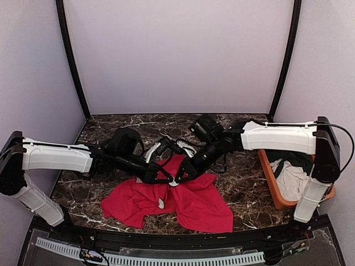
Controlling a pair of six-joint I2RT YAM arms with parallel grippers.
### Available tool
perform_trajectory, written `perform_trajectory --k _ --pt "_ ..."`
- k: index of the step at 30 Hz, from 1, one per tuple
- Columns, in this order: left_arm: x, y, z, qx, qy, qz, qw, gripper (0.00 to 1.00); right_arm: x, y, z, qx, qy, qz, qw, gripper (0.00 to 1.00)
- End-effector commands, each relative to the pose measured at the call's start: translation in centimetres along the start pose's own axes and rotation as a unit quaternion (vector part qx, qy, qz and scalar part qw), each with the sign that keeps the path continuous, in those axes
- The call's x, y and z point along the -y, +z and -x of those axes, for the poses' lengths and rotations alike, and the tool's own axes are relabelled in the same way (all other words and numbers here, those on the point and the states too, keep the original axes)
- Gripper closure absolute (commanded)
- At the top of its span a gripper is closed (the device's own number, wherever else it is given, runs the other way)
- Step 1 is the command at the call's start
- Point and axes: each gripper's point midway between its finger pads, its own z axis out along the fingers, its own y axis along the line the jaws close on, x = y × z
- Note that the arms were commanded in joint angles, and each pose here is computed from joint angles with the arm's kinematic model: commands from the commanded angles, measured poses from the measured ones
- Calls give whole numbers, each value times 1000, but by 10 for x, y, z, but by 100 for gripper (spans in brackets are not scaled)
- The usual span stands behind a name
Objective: Pin the brooch onto the clothing
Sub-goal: Pin the brooch onto the flattened clothing.
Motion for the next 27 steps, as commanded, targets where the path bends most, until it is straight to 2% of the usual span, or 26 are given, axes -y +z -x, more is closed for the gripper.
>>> perform_trajectory --k 1,14,27 --pt "42 -13 21 31 44 -64 996 99 -9 14 -5 -12 -37 12 999 81" --pt "42 -16 20 31 49 -58 997 99 -3 2 -10 -16 -42 -7 999 81" --pt "42 -17 21 30 55 -53 997 99 -30 -25 -1 15 -31 119 992 74"
